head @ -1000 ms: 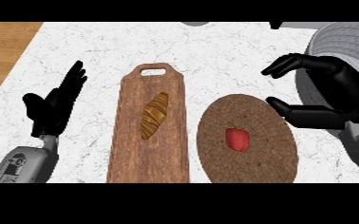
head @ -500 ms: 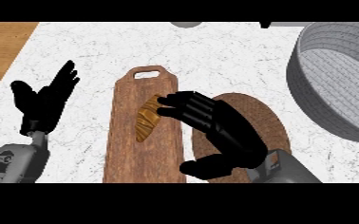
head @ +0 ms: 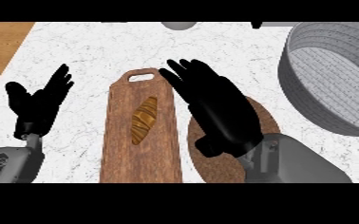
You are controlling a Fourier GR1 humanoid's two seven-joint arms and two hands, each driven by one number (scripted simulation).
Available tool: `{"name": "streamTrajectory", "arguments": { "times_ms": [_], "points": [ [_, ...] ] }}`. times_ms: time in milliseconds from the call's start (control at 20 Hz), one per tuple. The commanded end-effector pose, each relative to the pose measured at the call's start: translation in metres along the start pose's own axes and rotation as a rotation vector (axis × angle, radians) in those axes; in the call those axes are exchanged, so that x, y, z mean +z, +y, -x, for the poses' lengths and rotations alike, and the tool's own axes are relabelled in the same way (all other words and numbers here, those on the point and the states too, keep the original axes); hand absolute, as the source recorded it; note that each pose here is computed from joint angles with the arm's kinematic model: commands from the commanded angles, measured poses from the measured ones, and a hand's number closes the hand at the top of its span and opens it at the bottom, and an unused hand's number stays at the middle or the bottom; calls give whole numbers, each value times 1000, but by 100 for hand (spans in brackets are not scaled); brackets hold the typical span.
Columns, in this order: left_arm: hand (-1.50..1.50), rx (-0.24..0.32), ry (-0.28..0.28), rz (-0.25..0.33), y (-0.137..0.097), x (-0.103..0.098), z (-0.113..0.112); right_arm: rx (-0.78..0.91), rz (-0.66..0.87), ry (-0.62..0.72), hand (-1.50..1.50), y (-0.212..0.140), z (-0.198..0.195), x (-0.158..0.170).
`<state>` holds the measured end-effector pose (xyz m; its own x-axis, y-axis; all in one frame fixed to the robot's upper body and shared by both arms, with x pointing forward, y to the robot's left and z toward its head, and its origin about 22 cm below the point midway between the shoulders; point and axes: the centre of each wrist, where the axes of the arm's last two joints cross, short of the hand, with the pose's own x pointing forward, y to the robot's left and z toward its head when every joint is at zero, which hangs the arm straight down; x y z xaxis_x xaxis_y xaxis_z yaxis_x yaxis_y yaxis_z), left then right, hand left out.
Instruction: Pick the bell pepper from the placemat and place it in the basket
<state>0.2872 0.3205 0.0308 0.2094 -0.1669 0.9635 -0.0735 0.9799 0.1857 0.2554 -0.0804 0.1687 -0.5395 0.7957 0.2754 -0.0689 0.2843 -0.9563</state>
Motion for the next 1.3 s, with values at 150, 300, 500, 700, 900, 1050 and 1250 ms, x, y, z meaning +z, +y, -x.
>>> {"name": "streamTrajectory", "arguments": {
  "times_ms": [150,300,500,700,900,1050,1250],
  "points": [
    [0,1,-13,-14,5,-2,-4,193,-68,218,-150,-75,-36,-1],
    [0,7,7,4,1,6,-3,179,-260,241,-150,-82,-24,-4],
    [0,0,-17,-13,10,-1,-10,140,-342,238,-150,-100,-13,3],
    [0,11,-16,-5,7,-5,-6,22,-351,201,-150,-116,9,32],
    [0,4,-3,-8,12,0,-7,-53,-295,197,-150,-121,1,56],
    [0,17,-13,26,-1,-4,-17,-85,-225,183,-150,-123,28,83],
    [0,-2,-7,8,7,2,-13,-103,-263,182,-150,-83,39,91]
  ]
}}
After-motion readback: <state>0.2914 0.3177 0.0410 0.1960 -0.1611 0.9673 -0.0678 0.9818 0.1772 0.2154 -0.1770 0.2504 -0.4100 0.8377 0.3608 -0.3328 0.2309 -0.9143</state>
